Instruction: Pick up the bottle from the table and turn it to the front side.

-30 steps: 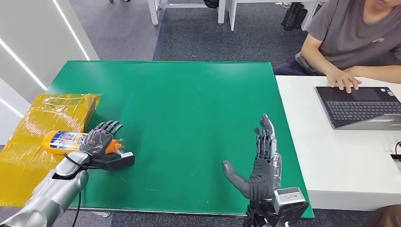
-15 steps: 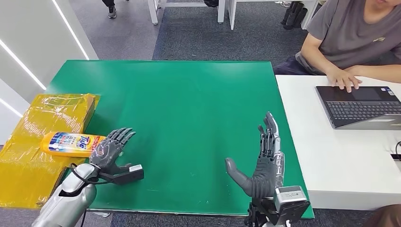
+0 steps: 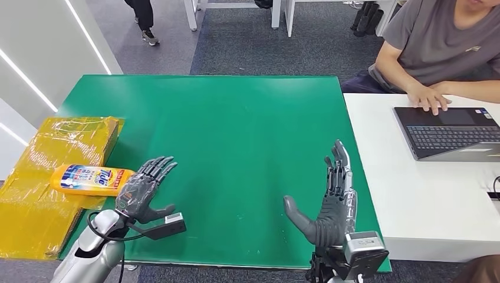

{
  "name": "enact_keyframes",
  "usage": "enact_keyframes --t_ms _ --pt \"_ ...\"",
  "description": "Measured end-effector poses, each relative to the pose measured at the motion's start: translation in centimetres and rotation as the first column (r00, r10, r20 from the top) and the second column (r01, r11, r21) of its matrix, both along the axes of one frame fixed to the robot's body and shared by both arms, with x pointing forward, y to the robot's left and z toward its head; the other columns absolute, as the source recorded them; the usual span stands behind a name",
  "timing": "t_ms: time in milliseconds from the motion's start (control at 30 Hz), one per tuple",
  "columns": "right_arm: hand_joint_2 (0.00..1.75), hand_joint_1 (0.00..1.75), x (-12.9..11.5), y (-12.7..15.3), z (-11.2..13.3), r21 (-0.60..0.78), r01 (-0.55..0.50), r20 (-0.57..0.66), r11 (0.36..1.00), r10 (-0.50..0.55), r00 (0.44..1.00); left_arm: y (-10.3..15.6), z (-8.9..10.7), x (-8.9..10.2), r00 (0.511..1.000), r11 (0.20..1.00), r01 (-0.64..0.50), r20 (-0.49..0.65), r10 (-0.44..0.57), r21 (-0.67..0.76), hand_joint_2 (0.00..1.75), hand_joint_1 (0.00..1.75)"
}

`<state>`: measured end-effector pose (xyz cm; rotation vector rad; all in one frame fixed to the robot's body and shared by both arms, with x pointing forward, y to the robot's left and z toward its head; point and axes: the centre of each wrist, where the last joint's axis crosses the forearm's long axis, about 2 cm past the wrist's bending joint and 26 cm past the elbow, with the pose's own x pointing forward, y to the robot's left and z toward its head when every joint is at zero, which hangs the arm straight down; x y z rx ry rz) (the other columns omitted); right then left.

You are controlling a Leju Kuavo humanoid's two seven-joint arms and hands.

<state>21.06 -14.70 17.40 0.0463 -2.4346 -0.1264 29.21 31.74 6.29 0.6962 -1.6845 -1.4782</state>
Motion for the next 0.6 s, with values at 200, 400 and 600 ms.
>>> enact_keyframes --t_ms 200,400,600 --pt "1.75 0.00 -0.3 0.0 -0.2 0.006 0.026 -0.012 1.000 -0.026 1.000 -1.4 3.2 1.2 0.986 0.937 0.042 0.164 0.016 -0.346 1.75 0.00" --pt "1.75 0.00 -1.0 0.5 -0.5 0.005 0.052 -0.023 0.999 -0.051 0.998 -6.8 6.7 2.8 0.976 0.509 0.119 0.195 0.099 -0.853 1.75 0.00" --pt "1.75 0.00 -1.4 1.1 -0.6 -0.009 0.039 -0.022 0.999 -0.040 0.999 -12.5 8.8 2.3 0.982 0.137 0.142 0.158 0.108 -0.980 1.75 0.00"
